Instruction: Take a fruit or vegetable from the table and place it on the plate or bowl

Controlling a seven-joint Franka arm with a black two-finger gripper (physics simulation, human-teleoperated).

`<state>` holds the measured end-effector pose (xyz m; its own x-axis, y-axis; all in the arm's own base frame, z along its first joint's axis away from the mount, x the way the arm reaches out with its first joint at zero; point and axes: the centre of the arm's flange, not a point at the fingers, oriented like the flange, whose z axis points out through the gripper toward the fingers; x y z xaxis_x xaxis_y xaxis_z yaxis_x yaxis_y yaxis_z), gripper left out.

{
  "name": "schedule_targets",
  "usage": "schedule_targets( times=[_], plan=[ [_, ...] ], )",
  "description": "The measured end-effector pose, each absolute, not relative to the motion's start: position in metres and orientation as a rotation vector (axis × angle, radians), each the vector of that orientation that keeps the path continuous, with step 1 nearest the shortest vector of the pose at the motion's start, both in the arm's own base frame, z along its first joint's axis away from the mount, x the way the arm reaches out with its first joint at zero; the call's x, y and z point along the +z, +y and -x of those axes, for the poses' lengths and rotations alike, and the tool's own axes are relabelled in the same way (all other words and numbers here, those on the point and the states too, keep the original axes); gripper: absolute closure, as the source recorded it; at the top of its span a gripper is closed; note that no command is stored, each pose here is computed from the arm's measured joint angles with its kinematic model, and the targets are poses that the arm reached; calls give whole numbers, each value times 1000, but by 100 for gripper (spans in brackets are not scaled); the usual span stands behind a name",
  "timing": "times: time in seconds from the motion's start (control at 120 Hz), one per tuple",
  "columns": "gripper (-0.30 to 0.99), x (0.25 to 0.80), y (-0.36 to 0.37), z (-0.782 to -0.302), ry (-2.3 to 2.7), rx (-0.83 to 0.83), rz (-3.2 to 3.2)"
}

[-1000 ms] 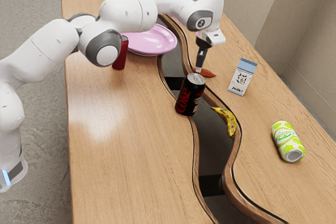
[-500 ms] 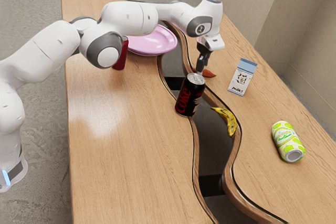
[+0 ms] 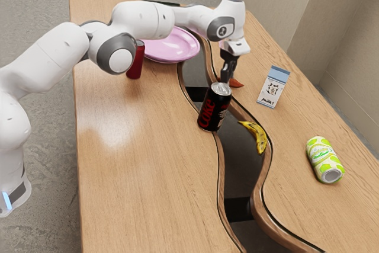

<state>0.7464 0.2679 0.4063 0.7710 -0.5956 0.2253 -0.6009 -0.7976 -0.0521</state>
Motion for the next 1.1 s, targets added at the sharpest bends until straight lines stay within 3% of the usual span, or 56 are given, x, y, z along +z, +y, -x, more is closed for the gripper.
schedule_targets(
  times=[0.117,0.333,0.608,0.7,0.783,0.908,1.1],
  plan=[
    [49,402,269,-747,-990,370,-2923],
    [53,410,266,-748,-1003,397,-2915],
    [55,504,273,-728,-1012,442,-2965],
    [56,569,273,-699,-1005,384,-3035],
    [56,611,278,-643,-917,171,-3132],
    [57,584,320,-565,-661,-85,-3167],
    [56,577,369,-529,-458,-70,-3254]
  ],
)
